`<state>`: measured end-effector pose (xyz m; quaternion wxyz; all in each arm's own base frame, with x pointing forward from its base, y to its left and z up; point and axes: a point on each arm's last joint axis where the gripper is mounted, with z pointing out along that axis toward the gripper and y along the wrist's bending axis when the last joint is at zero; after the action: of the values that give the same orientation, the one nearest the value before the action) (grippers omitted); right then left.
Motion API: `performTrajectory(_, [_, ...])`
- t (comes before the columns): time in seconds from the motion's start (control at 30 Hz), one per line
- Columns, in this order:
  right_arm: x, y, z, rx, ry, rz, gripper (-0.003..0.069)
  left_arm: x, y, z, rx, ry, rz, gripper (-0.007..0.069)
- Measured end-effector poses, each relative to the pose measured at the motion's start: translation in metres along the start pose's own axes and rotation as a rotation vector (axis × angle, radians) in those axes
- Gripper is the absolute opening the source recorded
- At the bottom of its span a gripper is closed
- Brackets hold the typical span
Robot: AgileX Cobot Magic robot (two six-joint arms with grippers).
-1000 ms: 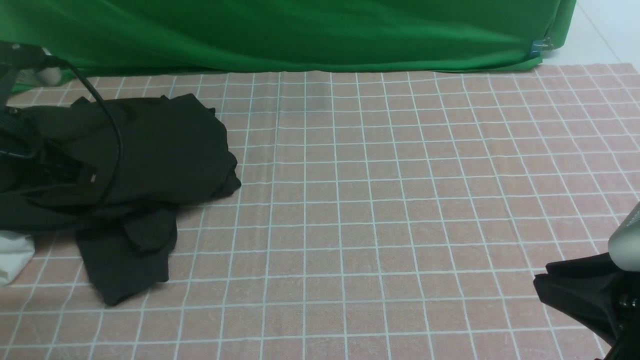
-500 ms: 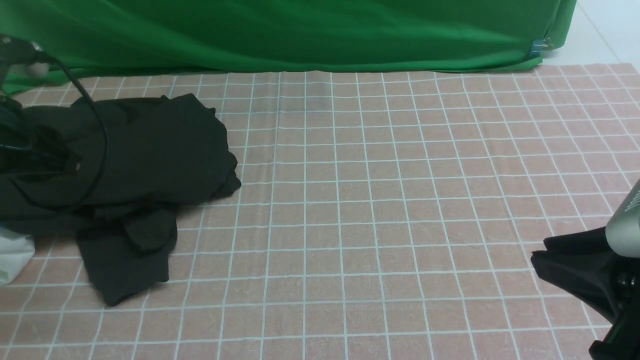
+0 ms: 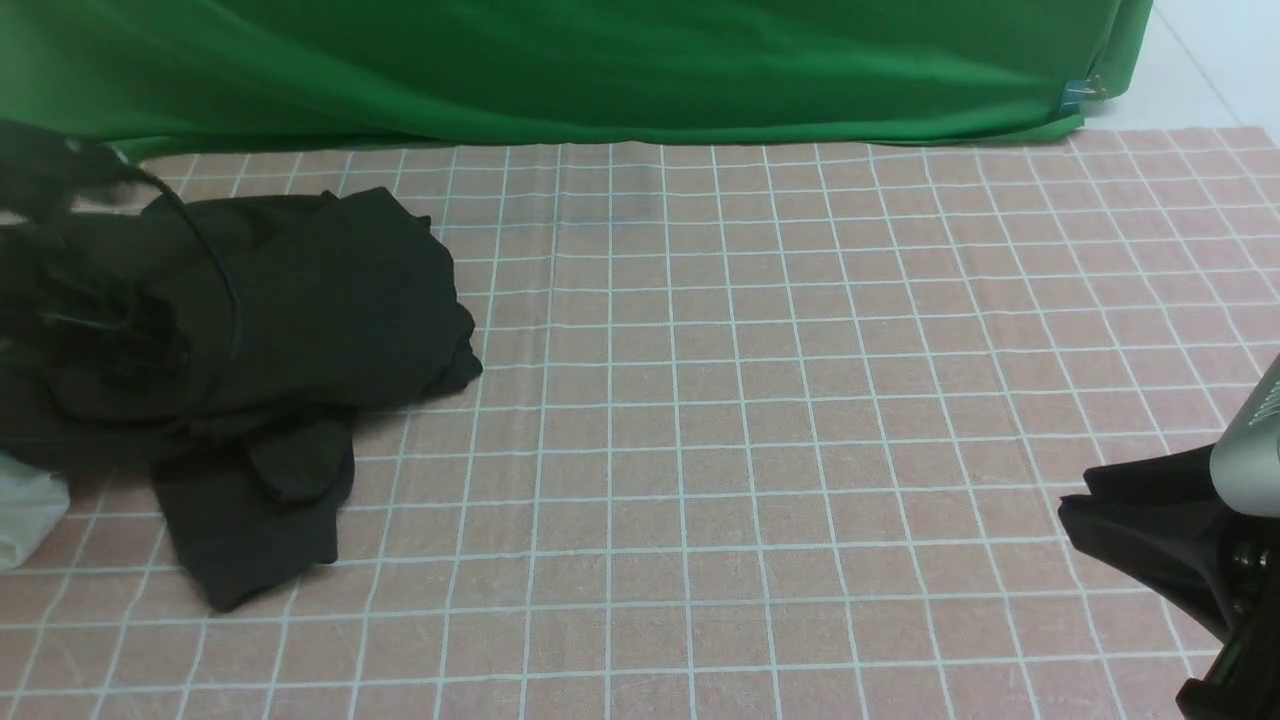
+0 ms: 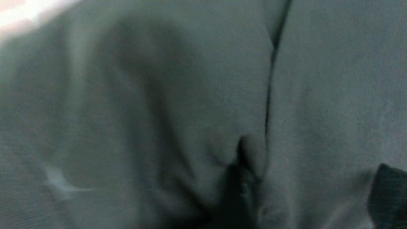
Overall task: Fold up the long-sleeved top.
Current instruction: Spread the long sleeves with your arms and place them on the tabletop
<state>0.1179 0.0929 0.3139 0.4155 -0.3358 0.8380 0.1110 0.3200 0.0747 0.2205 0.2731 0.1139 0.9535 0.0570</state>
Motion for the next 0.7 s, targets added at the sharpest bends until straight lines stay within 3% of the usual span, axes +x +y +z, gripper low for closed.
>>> performTrajectory(0.03, [0.0,0.0,0.0,0.0,0.0,0.002,0.0167,0.001,-0.001,0.003,0.016,0.014,-0.011,0.0351])
performTrajectory(0.07, [0.0,0.0,0.0,0.0,-0.001,0.003,0.0167,0.002,-0.002,0.004,0.021,0.017,-0.015,0.0321])
performTrajectory(0.1, [0.0,0.0,0.0,0.0,-0.003,0.004,0.0167,0.001,-0.006,0.003,0.037,0.021,-0.017,0.0211])
performTrajectory(0.13, [0.0,0.0,0.0,0.0,-0.003,0.004,0.0167,-0.001,-0.009,0.001,0.044,0.018,-0.007,0.0148])
performTrajectory(0.23, [0.0,0.0,0.0,0.0,-0.003,0.004,0.0167,-0.013,-0.031,-0.018,0.069,-0.033,0.06,0.0035])
performTrajectory(0.5, [-0.003,0.0,-0.001,0.001,-0.02,0.025,0.0167,-0.053,-0.108,-0.118,0.19,-0.203,0.297,0.0018])
performTrajectory(0.6, [-0.003,0.0,-0.001,0.001,-0.03,0.031,0.0167,-0.056,-0.11,-0.137,0.178,-0.167,0.292,0.0018])
performTrajectory(0.7, [-0.003,0.0,-0.001,0.001,-0.029,0.053,0.0167,-0.052,-0.094,-0.133,0.114,-0.073,0.243,0.0018])
